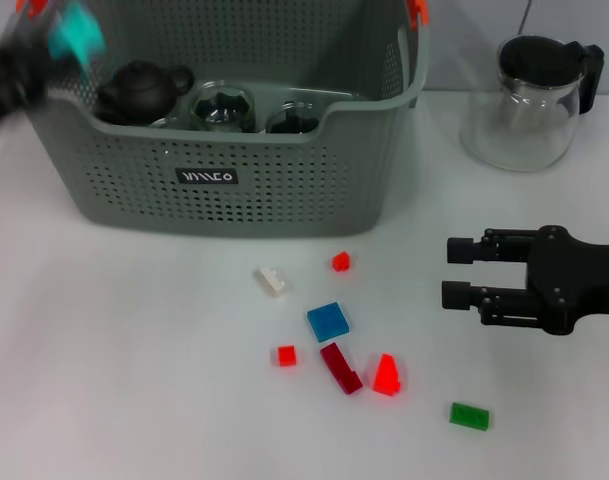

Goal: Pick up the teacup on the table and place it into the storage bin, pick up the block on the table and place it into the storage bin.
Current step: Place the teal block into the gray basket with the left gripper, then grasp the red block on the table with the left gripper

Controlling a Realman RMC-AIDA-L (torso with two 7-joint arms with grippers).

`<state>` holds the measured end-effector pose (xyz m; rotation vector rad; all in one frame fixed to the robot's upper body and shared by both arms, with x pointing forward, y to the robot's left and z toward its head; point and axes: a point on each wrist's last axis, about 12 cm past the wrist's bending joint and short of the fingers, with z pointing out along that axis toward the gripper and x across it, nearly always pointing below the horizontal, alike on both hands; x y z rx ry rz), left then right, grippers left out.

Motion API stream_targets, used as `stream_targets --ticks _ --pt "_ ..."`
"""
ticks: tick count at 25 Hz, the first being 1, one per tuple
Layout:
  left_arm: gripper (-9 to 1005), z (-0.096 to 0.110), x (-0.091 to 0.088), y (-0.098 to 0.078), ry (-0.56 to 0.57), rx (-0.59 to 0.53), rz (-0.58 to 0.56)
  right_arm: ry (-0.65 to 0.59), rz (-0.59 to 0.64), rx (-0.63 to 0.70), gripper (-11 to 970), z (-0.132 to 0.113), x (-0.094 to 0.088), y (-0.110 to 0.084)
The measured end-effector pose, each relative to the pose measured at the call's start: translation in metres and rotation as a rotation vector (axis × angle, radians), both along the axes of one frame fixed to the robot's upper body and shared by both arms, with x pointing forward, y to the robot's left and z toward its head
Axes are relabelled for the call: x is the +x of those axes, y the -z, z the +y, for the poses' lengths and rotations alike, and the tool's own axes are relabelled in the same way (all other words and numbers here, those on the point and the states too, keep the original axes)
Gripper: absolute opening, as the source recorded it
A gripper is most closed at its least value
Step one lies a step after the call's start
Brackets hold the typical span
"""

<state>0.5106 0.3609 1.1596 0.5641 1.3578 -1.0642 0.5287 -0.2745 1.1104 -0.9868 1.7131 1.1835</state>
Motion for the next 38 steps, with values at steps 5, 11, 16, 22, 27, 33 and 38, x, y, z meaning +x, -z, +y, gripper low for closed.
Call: stream_targets --ticks 5,11,16,22,27,33,38 --pt "404 -0.01 0.053 -0.039 -0.052 0.002 0.106 -0.001 0.002 0.003 655 0.0 -0.001 0.001" --pt "405 -0.06 0.116 -0.036 -0.173 0.414 0.384 0.0 0.003 0.004 655 0.0 -0.001 0.0" --pt "405 -0.09 0.135 -0.025 -0.252 0.589 0.46 0.001 0.002 0.003 655 0.0 0.001 -0.001" --pt "405 -0.099 0.142 -0.029 -0.283 0.577 0.473 0.001 0.004 0.004 656 0.001 0.001 -0.001" --pt "469 -0.093 0.139 -0.036 -0.285 0.459 0.46 0.002 0.003 0.004 656 0.001 0.001 0.0" --pt "598 -0.053 0.096 -0.054 -0.159 -0.033 0.174 -0.002 0.002 0.006 655 0.0 -0.001 0.0" --pt "797 -0.024 0.059 -0.066 -0.059 -0.207 -0.002 0.004 0.003 0.004 655 -0.002 -0.002 0.001"
